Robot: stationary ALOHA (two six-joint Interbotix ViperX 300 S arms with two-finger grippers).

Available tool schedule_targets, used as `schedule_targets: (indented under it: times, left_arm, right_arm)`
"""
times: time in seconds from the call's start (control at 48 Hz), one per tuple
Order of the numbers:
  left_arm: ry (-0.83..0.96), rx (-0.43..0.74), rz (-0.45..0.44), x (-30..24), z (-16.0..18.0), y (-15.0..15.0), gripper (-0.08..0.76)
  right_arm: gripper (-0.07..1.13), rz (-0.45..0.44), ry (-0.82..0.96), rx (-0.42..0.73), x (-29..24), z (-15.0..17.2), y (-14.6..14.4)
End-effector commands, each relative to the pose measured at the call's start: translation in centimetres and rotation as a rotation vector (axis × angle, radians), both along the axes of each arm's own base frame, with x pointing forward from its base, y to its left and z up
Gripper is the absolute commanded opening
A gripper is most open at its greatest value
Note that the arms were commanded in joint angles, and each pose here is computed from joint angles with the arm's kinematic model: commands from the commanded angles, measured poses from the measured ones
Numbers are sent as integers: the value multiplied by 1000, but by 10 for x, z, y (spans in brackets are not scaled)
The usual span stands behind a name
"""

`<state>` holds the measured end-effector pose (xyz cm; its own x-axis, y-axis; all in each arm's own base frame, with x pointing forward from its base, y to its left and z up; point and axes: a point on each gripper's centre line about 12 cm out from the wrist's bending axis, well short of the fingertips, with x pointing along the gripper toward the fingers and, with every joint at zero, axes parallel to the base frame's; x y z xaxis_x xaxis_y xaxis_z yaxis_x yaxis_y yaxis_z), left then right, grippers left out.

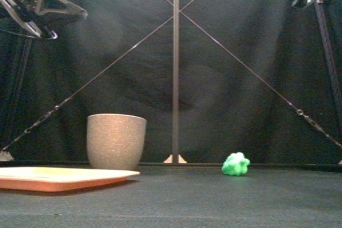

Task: Pick the red chile then place it in the grey bowl
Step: Drop red chile in the grey bowl and return to neutral

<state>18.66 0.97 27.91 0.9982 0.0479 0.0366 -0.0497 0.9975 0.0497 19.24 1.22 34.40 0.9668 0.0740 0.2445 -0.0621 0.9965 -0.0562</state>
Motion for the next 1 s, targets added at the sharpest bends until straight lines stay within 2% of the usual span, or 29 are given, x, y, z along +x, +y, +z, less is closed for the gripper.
schedule_targets:
  times: [0.021, 0.167, 0.479, 1.0]
  left_arm:
    - [-21, 3, 3, 0, 7, 1, -31]
    - [-32, 6, 4, -1, 9, 1, -31]
    - [-61, 13, 3, -5, 14, 0, -31]
    - [-55, 12, 1, -5, 13, 0, -33]
  right_arm:
    - [864, -3, 46, 31, 0, -10, -1]
    - [864, -25, 108, 50, -1, -22, -5]
    - [862, -126, 126, 56, -12, -24, -24]
    - [864, -132, 119, 50, -16, -24, -24]
